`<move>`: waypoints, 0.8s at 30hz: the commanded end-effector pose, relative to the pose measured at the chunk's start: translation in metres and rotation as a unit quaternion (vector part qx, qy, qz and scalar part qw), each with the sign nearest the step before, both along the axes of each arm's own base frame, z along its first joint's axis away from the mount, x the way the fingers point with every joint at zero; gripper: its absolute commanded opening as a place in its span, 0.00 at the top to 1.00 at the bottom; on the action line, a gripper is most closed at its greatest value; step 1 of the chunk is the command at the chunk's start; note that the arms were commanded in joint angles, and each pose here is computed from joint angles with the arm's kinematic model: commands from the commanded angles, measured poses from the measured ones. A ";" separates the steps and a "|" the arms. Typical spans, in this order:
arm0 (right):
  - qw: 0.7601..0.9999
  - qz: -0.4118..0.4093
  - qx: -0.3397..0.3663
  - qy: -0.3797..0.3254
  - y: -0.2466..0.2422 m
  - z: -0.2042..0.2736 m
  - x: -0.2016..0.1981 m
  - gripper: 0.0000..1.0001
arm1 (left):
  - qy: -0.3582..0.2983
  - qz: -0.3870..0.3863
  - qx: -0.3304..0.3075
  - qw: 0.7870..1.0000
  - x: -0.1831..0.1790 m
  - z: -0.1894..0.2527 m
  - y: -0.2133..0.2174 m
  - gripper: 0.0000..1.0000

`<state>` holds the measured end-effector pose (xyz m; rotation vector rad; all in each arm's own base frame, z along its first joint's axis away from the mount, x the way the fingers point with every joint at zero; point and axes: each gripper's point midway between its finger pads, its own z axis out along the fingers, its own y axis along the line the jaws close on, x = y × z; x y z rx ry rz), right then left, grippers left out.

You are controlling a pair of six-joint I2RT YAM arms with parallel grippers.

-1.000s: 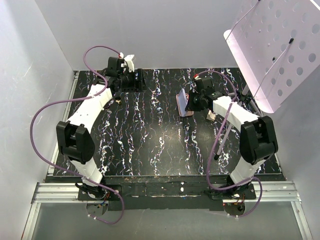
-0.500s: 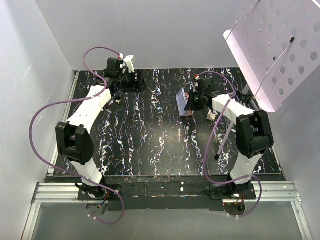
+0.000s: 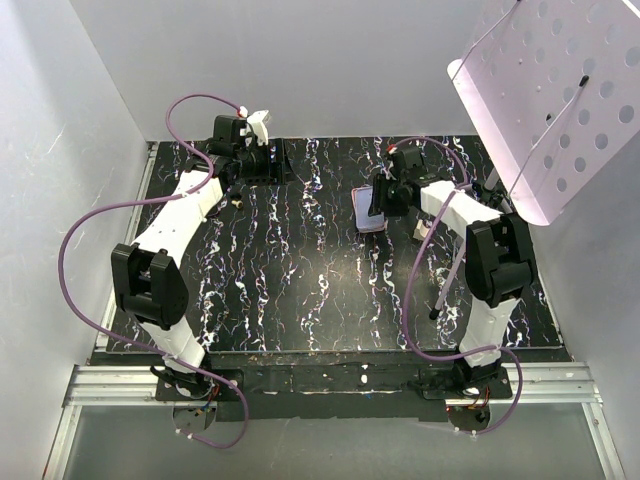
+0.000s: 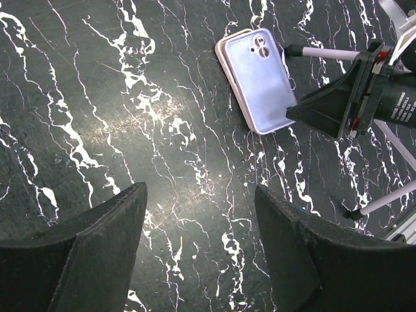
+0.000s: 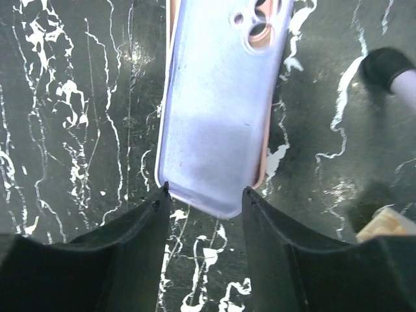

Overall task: Take the phone out of the phone case
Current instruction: Place the phone case at the center of the board, then reset both arms

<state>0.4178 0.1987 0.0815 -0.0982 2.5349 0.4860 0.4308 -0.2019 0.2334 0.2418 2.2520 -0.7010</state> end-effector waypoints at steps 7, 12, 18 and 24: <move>0.994 -0.010 -0.109 -0.024 -0.027 0.032 -0.013 0.30 | -0.027 -0.014 -0.013 0.999 -0.006 0.021 -0.003 0.34; 0.992 0.014 -0.119 -0.038 0.000 0.030 -0.076 0.28 | -0.029 -0.016 -0.016 0.999 -0.007 0.023 -0.004 0.34; 0.991 0.014 -0.001 -0.132 0.027 0.063 -0.144 0.20 | -0.047 -0.008 -0.020 0.999 -0.008 0.033 -0.001 0.34; 0.969 -0.048 0.079 -0.228 -0.007 0.095 -0.168 0.17 | -0.091 0.001 0.001 0.996 -0.016 0.046 -0.004 0.33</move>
